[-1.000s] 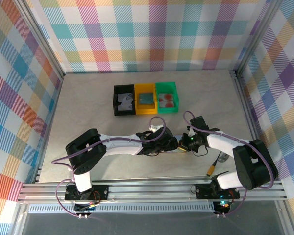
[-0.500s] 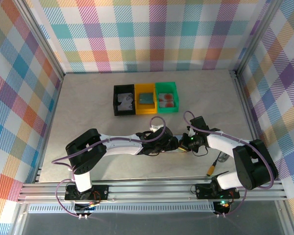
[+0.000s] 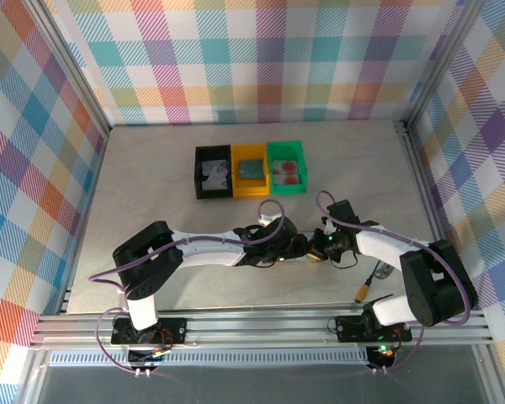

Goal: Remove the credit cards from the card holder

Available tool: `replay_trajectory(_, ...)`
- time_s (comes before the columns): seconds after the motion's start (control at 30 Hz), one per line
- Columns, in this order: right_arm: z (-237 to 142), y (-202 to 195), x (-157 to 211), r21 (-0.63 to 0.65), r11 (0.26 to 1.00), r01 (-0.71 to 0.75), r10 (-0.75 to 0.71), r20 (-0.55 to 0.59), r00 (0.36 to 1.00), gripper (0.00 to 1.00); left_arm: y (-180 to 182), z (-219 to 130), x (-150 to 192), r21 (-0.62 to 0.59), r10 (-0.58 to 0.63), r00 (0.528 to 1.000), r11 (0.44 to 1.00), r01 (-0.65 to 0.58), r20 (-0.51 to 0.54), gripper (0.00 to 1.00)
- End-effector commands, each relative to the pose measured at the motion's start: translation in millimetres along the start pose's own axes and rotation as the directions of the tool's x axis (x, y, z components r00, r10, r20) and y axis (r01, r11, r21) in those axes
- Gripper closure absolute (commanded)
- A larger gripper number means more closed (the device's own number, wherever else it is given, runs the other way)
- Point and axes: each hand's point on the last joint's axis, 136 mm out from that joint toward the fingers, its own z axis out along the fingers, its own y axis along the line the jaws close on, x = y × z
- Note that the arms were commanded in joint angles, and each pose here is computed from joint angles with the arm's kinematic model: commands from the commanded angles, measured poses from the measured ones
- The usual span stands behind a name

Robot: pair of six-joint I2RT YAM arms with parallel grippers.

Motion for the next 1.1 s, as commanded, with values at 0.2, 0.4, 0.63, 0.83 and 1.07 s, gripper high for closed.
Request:
replay_trajectory(0.2,-1.8,0.6,3.4,-0.012,1.0,0.002,-0.002,-0.001,1.0,1.0,-48.2,-26.8,-20.7,0.168,-0.039,0.998,0.985,0.03,0.055,0.12)
replay_trajectory(0.4,-1.9,-0.6,4.7,-0.01,1.0,0.0,0.0,-0.003,1.0,1.0,-57.1,-33.5,-25.9,0.207,-0.051,0.996,0.978,0.034,0.073,0.11)
replay_trajectory(0.63,-2.9,-0.3,4.4,-0.011,1.0,0.002,-0.002,0.002,1.0,1.0,-67.3,-39.1,-28.9,0.261,-0.065,0.995,0.964,0.042,0.08,0.11)
replay_trajectory(0.83,-3.3,0.5,4.6,-0.015,1.0,0.002,-0.002,0.002,1.0,1.0,-78.6,-41.4,-31.7,0.309,-0.083,0.993,0.95,0.054,0.08,0.11)
replay_trajectory(1.07,-6.3,1.0,5.0,-0.018,1.0,0.009,-0.009,0.012,1.0,1.0,-88.1,-40.6,-33.5,0.356,-0.115,0.991,0.931,0.083,0.069,0.11)
